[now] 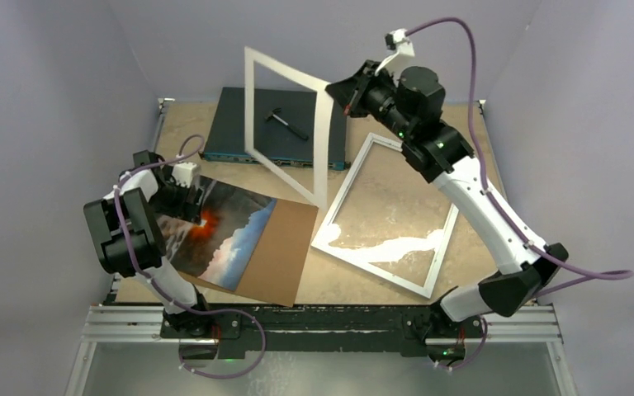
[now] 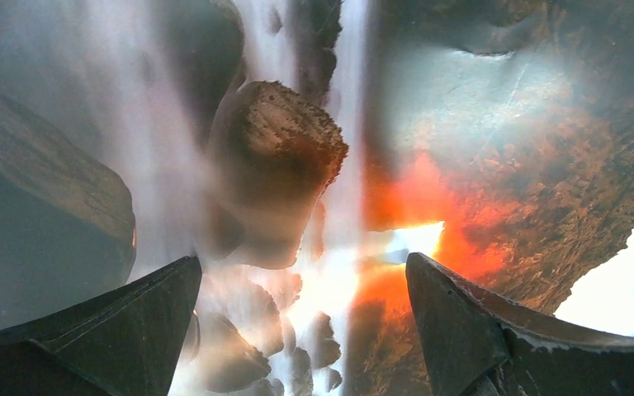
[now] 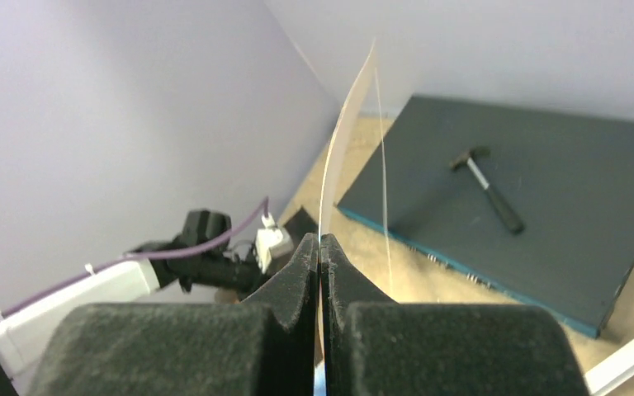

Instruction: Put the photo into the frame

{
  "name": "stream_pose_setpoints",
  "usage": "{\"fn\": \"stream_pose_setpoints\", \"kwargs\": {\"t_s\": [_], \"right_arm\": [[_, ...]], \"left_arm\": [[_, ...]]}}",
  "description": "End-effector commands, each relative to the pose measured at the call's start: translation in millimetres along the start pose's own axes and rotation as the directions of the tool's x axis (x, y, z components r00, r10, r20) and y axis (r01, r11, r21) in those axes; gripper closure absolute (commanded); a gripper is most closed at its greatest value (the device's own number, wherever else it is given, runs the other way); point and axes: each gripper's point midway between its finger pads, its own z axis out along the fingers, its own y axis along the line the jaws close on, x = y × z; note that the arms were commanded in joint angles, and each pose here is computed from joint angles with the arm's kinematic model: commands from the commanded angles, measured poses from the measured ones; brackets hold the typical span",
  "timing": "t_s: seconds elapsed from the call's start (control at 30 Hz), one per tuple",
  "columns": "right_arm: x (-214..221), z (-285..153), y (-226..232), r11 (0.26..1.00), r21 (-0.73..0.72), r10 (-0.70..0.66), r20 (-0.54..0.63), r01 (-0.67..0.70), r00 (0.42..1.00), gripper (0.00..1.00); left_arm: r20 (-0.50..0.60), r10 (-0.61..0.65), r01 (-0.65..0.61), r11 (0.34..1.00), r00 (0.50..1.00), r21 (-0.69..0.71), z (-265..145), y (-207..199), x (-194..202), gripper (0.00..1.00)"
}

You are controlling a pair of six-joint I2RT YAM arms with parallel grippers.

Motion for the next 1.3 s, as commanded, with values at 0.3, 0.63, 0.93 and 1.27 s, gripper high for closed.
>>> {"fn": "stream_pose_setpoints", "kwargs": {"t_s": [0.3,0.63,0.93,1.27], "right_arm": [[-71,-61,14,0.999,0.053,-0.023,0.224,0.011,0.974,1.0],[-82,-49,37,0.992,-0.084,0.113,0.274,-0.093,0.955,1.0],[-133,-53,46,0.956,-0.178,0.292,0.467,-0.235,0.835,1.0],[-105,-40,26,0.878,-0.24,0.478,0.434,-0.413,0.764,1.0]], "left_arm": [[0.254,0.074,-0.117,0.98,0.964,0.158,-55,-86,-88,0.0],[0.505,-0.261,-0.077,0.829,0.823,0.553,-188,-177,-206,0.0],[0.41,-0.516,0.1,0.704,0.752,0.703,-189,-194,-205,0.0],[0.365,-0.704,0.12,0.537,0.609,0.835,-243,-209,-222,0.0]]}}
